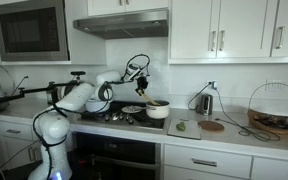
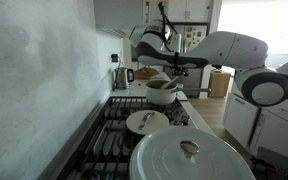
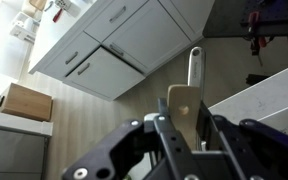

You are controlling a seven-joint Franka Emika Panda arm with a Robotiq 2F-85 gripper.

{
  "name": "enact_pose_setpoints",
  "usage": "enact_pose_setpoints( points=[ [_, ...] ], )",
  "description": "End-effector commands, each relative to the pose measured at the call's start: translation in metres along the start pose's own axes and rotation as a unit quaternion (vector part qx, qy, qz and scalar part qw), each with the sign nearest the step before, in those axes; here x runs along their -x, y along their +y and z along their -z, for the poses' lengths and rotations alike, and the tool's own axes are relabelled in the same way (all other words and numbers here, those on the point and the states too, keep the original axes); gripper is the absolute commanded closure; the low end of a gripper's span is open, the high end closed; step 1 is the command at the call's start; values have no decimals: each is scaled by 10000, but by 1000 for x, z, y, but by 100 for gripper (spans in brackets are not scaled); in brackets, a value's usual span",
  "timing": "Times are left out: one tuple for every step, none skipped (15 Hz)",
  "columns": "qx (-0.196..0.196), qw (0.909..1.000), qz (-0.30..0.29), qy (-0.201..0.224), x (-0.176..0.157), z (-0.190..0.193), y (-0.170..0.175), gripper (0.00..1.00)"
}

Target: Remove the wooden spatula from the chopping board and use it to stir the contents in the pot on the right side of the stove, return the wooden spatula to the chopping board

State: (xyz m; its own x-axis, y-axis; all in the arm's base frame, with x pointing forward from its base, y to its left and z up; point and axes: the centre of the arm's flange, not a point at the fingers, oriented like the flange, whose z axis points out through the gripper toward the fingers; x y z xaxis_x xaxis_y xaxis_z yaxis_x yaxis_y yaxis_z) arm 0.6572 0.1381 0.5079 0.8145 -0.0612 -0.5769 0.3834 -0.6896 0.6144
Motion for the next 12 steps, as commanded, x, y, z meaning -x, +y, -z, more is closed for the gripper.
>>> enact_pose_setpoints(
  points=[
    [-322, 9990, 165, 249, -24, 57, 26, 93],
    [-364, 9988, 190, 274, -24, 57, 26, 93],
    [-398, 9985, 221, 294, -24, 57, 26, 93],
    [-415, 9984, 231, 314, -23, 57, 26, 93],
    [-428, 9982, 251, 333, -23, 58, 26, 93],
    [-443, 9981, 254, 345, -23, 58, 26, 93],
    [-463, 9979, 265, 365, -23, 59, 26, 93],
    [-477, 9977, 277, 389, -22, 59, 27, 93],
    [-483, 9976, 284, 404, -22, 60, 27, 93],
    [-494, 9975, 281, 417, -22, 60, 27, 93],
    [-498, 9975, 277, 428, -22, 60, 28, 93],
    [-499, 9974, 273, 443, -22, 61, 29, 93]
  ],
)
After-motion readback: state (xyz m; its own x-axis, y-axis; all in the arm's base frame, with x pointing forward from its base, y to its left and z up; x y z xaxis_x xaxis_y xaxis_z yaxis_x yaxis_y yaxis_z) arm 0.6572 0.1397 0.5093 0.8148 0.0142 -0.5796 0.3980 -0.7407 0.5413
